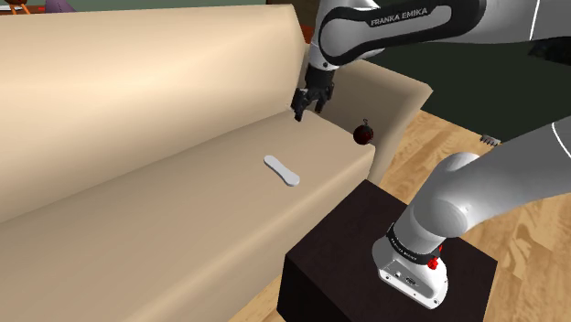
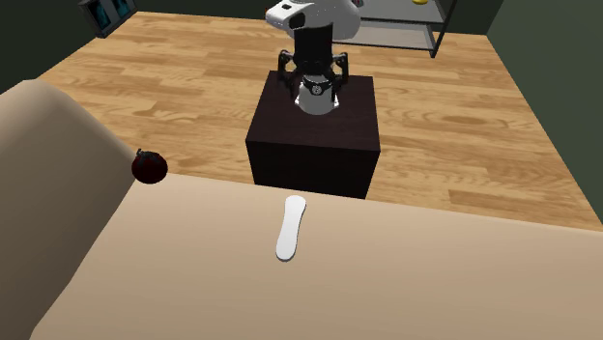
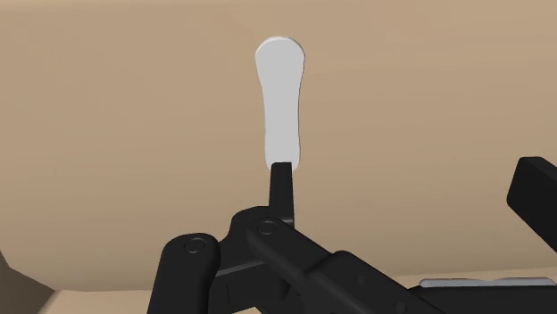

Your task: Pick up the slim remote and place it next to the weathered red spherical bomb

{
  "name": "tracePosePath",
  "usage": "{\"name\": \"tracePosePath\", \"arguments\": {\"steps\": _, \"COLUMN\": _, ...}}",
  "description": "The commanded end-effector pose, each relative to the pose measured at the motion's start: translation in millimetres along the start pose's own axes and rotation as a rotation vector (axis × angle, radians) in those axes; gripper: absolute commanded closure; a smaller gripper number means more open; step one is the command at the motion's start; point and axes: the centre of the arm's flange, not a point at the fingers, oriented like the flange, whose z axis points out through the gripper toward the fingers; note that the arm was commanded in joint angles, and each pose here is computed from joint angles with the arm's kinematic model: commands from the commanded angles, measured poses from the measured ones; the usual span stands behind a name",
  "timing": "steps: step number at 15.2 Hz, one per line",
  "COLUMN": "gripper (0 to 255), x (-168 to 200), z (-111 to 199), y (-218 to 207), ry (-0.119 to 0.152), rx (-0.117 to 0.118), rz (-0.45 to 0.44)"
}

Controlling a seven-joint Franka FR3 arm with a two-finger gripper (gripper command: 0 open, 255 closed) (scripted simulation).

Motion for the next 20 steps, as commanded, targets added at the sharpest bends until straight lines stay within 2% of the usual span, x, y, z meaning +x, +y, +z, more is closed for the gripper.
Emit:
{"name": "tracePosePath", "arguments": {"steps": 1, "gripper": 0, "x": 9.5, "z": 26.9, "y": 3.6, "ry": -0.005, "rx": -0.006, "rz": 0.003}}
{"name": "tracePosePath", "arguments": {"steps": 20, "gripper": 0, "x": 96.5, "z": 264.2, "y": 24.8, "ry": -0.069, "rx": -0.067, "rz": 0.027}}
